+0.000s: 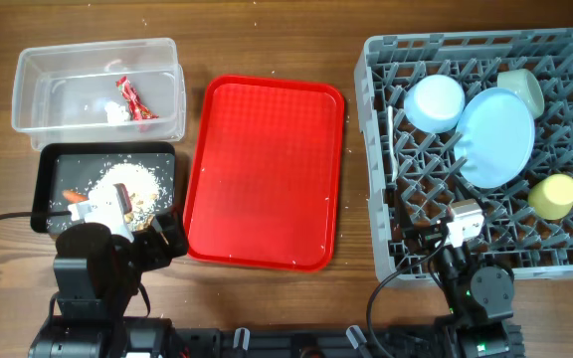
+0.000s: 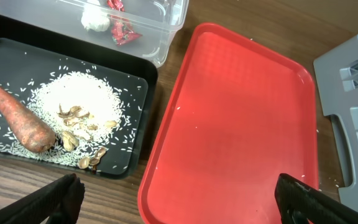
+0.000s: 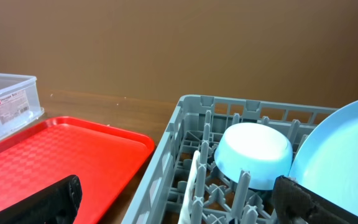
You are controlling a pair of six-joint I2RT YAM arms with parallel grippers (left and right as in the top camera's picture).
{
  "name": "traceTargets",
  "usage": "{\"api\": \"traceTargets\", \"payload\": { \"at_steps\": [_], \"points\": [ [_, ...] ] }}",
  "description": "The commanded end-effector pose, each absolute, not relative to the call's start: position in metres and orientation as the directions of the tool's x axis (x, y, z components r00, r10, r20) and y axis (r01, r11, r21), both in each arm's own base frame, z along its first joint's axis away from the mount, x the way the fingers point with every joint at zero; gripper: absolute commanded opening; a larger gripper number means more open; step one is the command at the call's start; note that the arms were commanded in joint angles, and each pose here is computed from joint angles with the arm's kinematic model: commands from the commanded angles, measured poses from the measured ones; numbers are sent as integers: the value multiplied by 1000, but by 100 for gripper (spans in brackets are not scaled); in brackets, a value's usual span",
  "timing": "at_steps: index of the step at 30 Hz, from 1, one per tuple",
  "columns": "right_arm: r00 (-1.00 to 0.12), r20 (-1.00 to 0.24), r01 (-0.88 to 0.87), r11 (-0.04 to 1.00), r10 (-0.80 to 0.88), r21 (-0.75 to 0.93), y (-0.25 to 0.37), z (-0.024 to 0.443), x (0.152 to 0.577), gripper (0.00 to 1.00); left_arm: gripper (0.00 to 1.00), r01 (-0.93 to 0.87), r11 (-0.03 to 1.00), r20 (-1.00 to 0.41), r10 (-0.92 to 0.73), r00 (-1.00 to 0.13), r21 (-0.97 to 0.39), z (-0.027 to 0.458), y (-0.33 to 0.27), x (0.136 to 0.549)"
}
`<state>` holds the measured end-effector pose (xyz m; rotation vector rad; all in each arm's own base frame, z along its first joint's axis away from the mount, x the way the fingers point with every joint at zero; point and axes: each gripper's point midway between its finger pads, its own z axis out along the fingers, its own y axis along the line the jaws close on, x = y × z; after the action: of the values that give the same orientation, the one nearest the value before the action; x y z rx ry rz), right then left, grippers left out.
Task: Sort waste into correct bins and load items into the dishwasher rack
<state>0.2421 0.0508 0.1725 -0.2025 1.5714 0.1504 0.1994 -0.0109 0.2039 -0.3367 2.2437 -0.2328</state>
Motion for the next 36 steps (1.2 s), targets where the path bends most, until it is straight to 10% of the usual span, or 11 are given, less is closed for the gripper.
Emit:
{"api": "traceTargets", "payload": {
  "at_steps": [1, 36],
  "points": [
    [14, -999, -215, 975, -50, -52, 49, 175, 242, 100, 100, -177, 945, -722, -326, -610, -276, 203, -8, 199],
    [13, -999, -215, 975, -44, -46, 49, 175, 242, 100, 100, -127, 966, -792, -258, -552, -226, 199, -5, 188]
  ]
}}
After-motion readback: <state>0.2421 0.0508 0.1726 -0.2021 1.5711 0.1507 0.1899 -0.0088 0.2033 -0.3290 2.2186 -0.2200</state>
